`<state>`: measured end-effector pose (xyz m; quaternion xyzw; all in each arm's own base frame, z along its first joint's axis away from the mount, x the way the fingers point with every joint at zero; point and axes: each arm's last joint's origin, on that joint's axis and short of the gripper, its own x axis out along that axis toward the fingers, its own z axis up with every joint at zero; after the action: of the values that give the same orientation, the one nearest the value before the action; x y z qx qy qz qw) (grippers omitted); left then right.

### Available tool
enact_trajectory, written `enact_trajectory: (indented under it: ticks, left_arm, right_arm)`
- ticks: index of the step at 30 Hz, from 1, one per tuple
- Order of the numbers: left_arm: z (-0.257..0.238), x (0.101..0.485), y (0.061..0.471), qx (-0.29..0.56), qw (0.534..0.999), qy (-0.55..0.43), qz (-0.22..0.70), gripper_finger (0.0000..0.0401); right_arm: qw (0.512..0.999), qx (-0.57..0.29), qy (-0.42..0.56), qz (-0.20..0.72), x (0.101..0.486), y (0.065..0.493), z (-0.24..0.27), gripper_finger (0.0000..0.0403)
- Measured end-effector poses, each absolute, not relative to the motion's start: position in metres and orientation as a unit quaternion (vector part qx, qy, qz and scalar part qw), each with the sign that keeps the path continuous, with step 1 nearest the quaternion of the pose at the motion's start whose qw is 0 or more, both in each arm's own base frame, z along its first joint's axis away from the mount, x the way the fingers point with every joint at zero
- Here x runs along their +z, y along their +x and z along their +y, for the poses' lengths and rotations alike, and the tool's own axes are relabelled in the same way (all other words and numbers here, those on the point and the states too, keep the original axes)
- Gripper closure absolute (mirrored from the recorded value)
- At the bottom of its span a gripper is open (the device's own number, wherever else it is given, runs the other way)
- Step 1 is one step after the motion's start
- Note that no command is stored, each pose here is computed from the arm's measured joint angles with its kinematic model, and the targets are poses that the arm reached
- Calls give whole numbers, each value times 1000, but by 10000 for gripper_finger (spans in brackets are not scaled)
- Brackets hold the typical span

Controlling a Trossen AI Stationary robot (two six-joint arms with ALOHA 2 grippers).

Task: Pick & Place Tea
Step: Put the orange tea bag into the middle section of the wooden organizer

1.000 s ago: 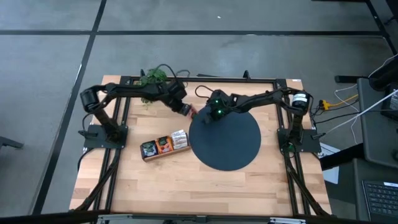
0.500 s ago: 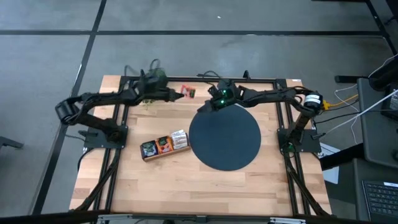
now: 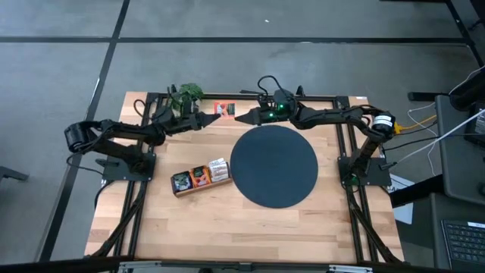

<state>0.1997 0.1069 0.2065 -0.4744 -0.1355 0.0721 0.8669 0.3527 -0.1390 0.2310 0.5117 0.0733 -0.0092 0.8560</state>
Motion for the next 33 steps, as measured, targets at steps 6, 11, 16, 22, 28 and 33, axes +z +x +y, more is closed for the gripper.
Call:
enact_trajectory:
  ticks: [6,11,16,22,28,33]
  left_arm:
    - [103,206,202,68,866,-478,-132,398]
    - [100,207,203,60,866,-479,-131,398]
    - [98,212,208,59,864,-479,-140,398]
    - [98,220,217,57,875,-464,-128,398]
    - [99,218,218,65,877,-462,-111,397]
    - [101,210,218,71,871,-481,-70,395]
  right_arm:
    - [868,11,495,36,240,354,-139,243]
    - [870,17,492,23,243,354,-140,245]
    - [871,18,491,21,243,354,-139,278]
    - [872,19,489,22,243,354,-139,345]
    - [877,34,478,30,243,354,-138,395]
    - [872,65,482,63,240,353,-136,398]
